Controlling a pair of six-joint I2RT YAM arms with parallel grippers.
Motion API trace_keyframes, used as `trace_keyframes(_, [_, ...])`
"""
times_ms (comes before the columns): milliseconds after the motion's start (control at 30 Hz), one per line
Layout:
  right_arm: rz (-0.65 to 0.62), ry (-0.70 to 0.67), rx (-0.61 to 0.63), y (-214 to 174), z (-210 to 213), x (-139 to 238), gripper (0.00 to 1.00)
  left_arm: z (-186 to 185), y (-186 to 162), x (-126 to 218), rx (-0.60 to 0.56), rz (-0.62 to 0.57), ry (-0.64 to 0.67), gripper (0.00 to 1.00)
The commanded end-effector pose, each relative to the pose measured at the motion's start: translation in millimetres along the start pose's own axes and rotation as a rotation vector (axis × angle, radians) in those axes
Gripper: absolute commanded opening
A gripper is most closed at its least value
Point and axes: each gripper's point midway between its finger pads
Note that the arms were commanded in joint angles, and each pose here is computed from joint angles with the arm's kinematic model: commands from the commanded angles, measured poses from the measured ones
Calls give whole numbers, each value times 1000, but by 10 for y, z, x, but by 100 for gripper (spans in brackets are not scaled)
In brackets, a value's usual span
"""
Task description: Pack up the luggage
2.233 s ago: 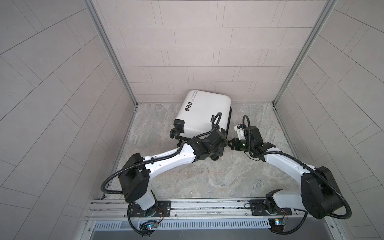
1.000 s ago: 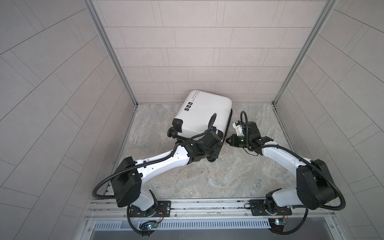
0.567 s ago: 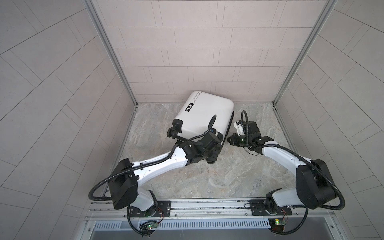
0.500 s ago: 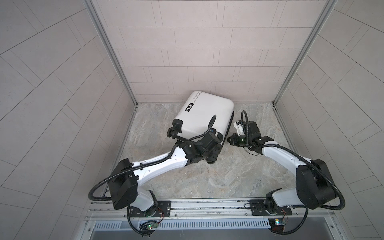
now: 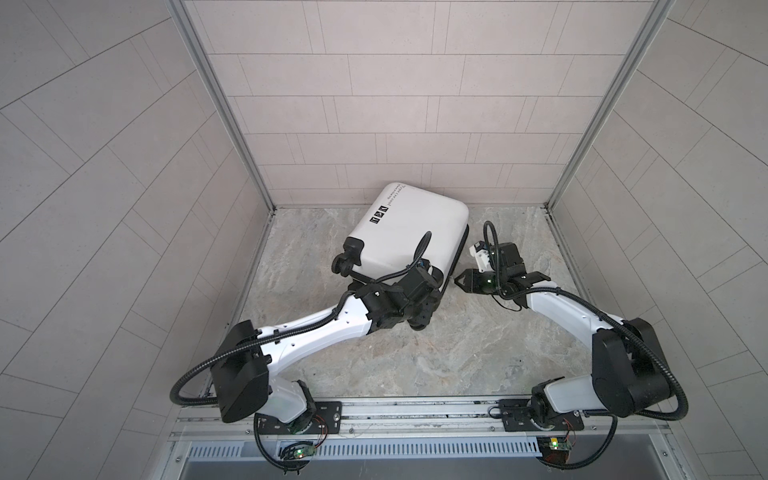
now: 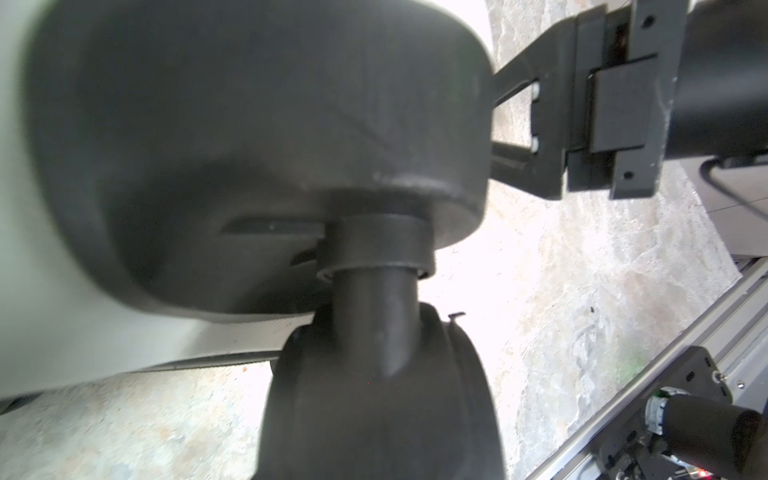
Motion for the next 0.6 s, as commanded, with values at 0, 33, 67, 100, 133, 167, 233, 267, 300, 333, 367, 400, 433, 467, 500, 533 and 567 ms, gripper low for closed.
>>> trace_keyframes(0, [10,-25,47,-126,-78,77,54,114,271,296,29,-131,30,0])
trace_keyframes(33, [0,-21,54,-124,-71,104,58,145,262,307,32,-134,39,0])
trace_keyframes(67, [-11,-17,65,-127,-59,135,61,187,258,327,35,-139,53,0])
trace_keyframes(100, [-28,-17,74,-111,-48,179,65,225,243,344,31,-142,69,0])
trace_keyframes(133, [-43,-20,82,-91,-40,212,68,264,235,363,29,-144,86,0])
trace_keyframes(167, [-64,-23,94,-60,-20,263,71,304,220,393,27,-145,102,0])
trace_keyframes(233, [-120,-33,110,23,14,375,99,379,188,434,19,-144,131,0])
trace_keyframes(267, [-159,-44,113,89,28,448,99,421,169,467,19,-145,146,0])
trace_keyframes(300, [-196,-57,114,153,40,520,99,462,143,488,21,-144,159,0])
trace_keyframes(333, [-231,-74,109,215,41,582,99,491,123,510,21,-145,167,0])
trace_keyframes(367, [-280,-108,90,303,12,657,99,536,102,539,26,-148,180,0])
trace_keyframes(400, [-323,-133,73,379,-6,728,99,565,84,562,30,-151,187,0])
trace_keyframes(433, [-358,-136,69,435,11,783,99,595,61,587,34,-155,192,0])
trace_keyframes(467, [-389,-122,73,489,59,842,99,623,39,610,38,-160,197,0])
trace_keyframes(500, [-410,-111,80,520,99,882,99,644,24,634,42,-164,201,0])
trace_keyframes(533, [-436,-95,91,559,144,929,99,678,-1,658,45,-167,211,0])
trace_keyframes(567, [-462,-79,104,590,183,970,99,705,-34,683,46,-168,219,0])
Point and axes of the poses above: each gripper's point midway between its finger pads, its own x axis back along the fingers, its own z axis along the line the jaws close on, y = z × x, and after that the axes turned 14 degrees about -x, right-handed
